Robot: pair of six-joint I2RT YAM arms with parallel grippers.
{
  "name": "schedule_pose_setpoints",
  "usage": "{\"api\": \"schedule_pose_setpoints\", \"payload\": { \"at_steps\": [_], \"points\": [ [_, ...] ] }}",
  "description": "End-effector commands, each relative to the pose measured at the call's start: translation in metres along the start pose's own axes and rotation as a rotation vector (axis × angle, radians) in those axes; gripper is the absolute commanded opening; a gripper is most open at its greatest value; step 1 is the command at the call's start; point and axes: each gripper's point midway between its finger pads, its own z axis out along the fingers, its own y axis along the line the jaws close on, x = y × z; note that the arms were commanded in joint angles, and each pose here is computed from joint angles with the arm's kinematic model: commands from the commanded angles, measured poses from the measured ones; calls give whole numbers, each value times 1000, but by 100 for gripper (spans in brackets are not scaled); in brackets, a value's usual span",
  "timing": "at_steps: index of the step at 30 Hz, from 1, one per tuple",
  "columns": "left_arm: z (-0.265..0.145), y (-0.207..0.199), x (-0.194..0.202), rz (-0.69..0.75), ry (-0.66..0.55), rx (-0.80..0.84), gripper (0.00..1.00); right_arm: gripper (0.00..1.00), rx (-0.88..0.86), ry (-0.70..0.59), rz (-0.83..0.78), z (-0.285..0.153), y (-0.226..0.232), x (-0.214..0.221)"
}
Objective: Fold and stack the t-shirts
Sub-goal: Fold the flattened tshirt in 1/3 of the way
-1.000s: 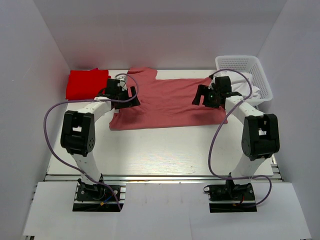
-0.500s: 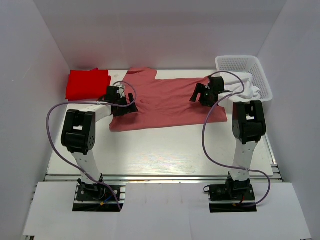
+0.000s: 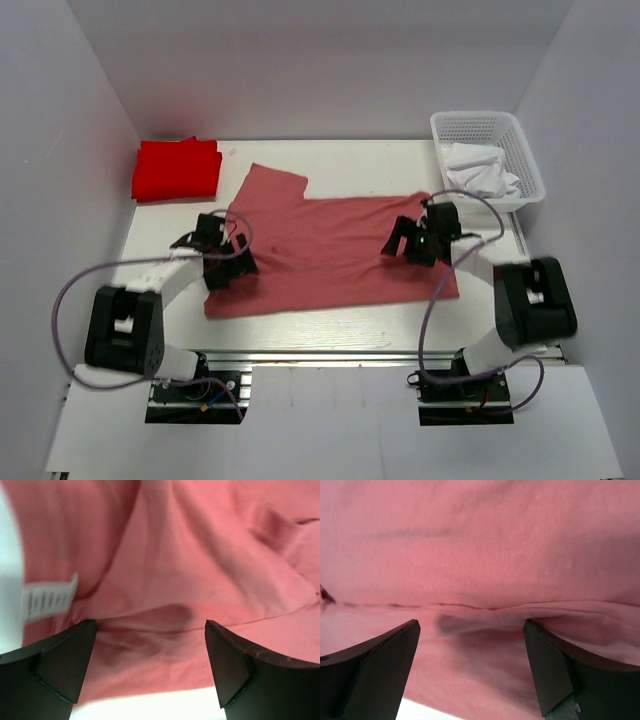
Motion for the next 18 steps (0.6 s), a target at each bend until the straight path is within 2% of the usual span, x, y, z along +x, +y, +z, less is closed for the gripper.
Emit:
{"api": "schedule_pose_setpoints", "payload": {
  "at_steps": [1,3,4,5,7,11,14,18],
  "points": [
    [-40,31,58,-107,104,-122,100,90,5,135,-5,-40,2,63],
    [-56,32,70,-118,114,-108,100,90,-31,159,-60,-51,7,80],
    [-69,27,63,-113,54,-70,100,90,-89,114,-109,-67,22,76],
    [-76,25,53,-94,0,-59,100,90,-113,99,-144,-71,26,74],
    [-90,16,34,-65,-96,-16,100,90,-182,-19,-215,-85,45,52],
    [-120,-18,-23,11,-290,103,100,90,-290,-181,-288,-102,73,19],
    [-120,-42,-55,62,-345,166,100,90,-312,-262,-292,-105,83,-1],
    [-94,-81,-74,171,-271,295,100,90,-241,-268,-271,-99,73,-10]
  ]
}}
